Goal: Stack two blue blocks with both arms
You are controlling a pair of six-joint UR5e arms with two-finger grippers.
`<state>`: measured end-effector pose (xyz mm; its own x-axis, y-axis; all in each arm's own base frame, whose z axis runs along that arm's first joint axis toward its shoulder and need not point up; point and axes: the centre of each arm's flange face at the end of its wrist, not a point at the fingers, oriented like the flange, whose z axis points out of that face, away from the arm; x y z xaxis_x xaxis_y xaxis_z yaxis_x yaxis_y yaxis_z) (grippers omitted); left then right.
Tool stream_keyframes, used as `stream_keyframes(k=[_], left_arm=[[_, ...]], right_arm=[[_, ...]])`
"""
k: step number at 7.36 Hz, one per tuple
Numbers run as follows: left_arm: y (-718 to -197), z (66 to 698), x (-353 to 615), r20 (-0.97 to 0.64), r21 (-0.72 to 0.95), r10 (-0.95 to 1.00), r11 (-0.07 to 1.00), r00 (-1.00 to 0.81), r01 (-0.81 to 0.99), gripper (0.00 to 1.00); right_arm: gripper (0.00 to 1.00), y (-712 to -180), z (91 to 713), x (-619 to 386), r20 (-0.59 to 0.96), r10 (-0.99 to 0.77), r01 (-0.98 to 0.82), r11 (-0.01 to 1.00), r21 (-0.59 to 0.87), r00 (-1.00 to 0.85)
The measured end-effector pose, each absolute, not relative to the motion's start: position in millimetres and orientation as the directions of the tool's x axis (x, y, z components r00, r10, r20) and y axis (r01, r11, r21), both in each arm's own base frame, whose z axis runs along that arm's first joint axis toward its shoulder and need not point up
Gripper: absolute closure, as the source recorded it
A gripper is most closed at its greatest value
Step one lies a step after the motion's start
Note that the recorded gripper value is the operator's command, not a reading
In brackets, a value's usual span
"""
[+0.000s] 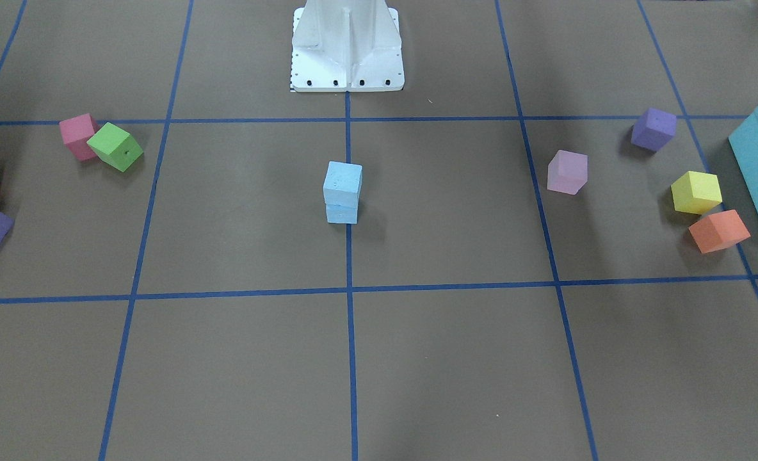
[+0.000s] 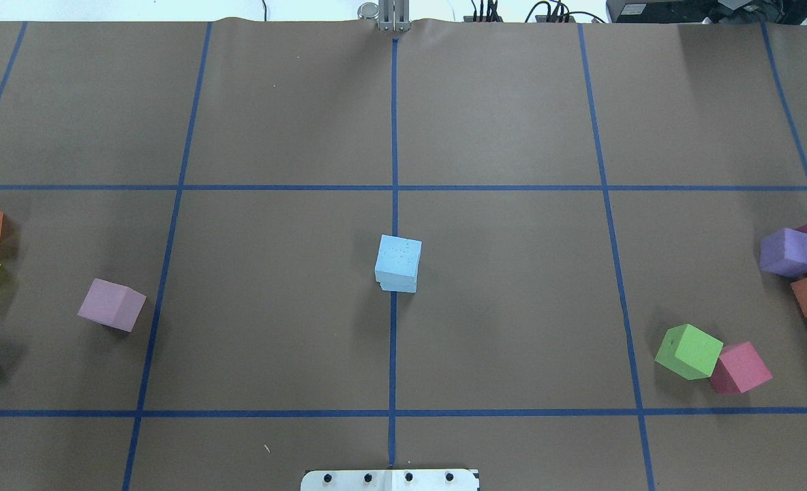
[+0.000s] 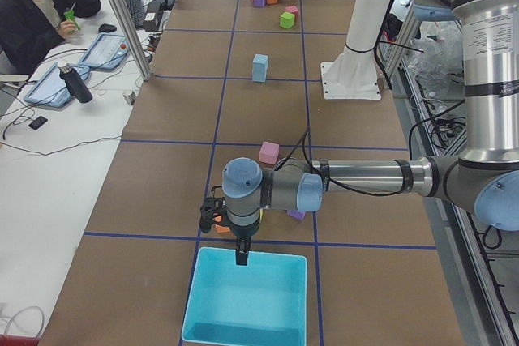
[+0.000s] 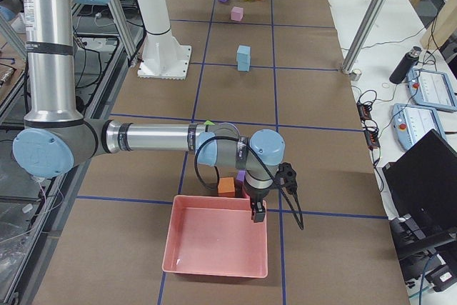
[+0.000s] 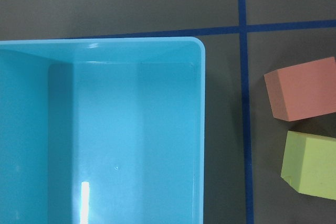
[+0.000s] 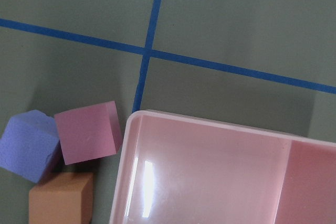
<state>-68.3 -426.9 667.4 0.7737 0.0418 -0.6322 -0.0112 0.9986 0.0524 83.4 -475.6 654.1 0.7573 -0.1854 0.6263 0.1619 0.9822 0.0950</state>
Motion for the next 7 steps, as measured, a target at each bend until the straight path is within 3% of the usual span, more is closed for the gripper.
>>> stream_keyframes(k=[7], left_arm=[[-426.7,666.9,-66.9,-0.635,0.055,0.044,0.998,0.771,-0.011,0.02]], right_arm=[[0.0,-475.0,654.4,83.3,0.628,-0.185,0.162,0.982,0.095,0.756]])
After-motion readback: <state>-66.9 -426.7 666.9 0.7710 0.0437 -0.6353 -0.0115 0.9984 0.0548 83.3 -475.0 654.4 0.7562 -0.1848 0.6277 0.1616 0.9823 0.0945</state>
